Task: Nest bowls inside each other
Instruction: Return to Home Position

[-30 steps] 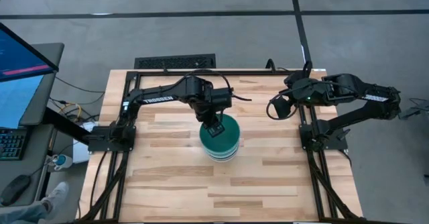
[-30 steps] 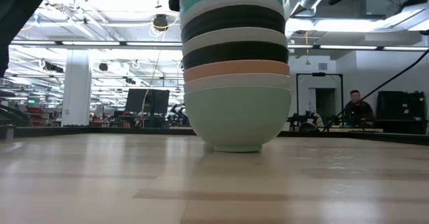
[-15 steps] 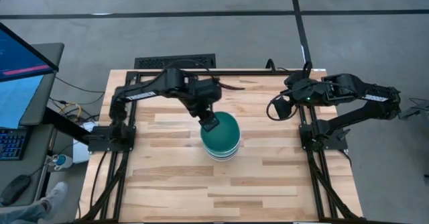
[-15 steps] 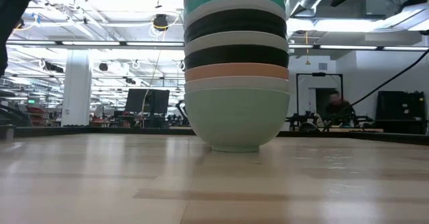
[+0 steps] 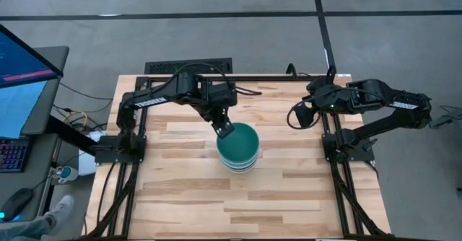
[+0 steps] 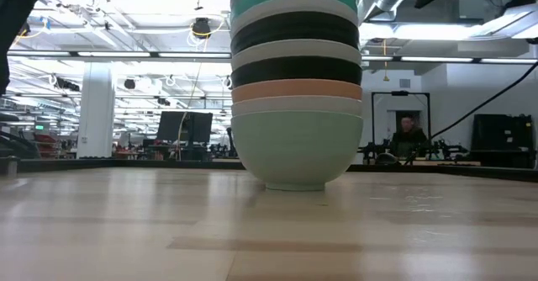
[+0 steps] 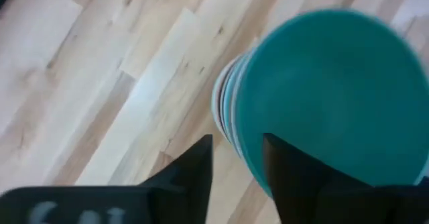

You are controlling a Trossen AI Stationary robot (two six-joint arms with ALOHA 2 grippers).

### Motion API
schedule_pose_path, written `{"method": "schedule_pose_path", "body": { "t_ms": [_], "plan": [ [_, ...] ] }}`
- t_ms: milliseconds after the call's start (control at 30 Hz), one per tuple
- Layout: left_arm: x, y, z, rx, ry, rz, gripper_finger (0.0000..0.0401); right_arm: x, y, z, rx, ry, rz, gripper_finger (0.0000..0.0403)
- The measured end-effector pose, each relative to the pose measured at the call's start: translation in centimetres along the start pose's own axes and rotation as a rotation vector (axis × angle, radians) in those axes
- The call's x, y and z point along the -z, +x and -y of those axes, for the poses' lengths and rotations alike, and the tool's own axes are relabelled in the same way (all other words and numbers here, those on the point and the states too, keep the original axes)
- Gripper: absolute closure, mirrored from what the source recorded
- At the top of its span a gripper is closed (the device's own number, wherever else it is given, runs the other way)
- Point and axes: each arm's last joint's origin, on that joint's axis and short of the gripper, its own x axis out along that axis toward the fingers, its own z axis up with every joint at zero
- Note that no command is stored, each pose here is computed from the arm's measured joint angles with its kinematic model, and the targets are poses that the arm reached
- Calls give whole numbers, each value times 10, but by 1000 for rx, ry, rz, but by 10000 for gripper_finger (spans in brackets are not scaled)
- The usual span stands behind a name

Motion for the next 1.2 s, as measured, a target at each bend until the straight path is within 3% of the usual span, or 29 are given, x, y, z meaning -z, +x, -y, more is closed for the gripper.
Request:
{"method": "schedule_pose_path", "body": {
  "t_ms": [200,367,500,633,733,800,833,900,1000,1100,1200],
  "plan": [
    [2,14,0,-39,13,-35,339,0,0,0,2,16,-3,97],
    [0,8,-2,-89,40,23,357,1,0,1,10,20,-11,97],
    [5,-28,-9,-134,72,153,357,1,0,1,14,10,-4,97],
    [13,-76,-12,-47,162,385,358,-6,-5,-10,-37,-114,124,97],
    [27,-122,-15,21,277,592,358,-27,-35,-23,-187,-251,359,97],
    [41,-149,-25,-6,385,677,358,-41,-69,-22,-260,-351,534,97],
    [50,-162,-32,-11,359,709,358,-47,-86,-19,-277,-408,613,97],
    [68,-182,-43,31,179,754,358,-56,-120,-6,-310,-437,735,97],
    [98,-209,-57,125,113,776,358,-57,-156,16,-423,-361,793,97],
    [128,-222,-64,231,217,716,358,-45,-172,39,-501,-390,773,97],
    [143,-229,-67,208,298,825,358,-26,-169,60,-555,-357,667,97]
  ]
}}
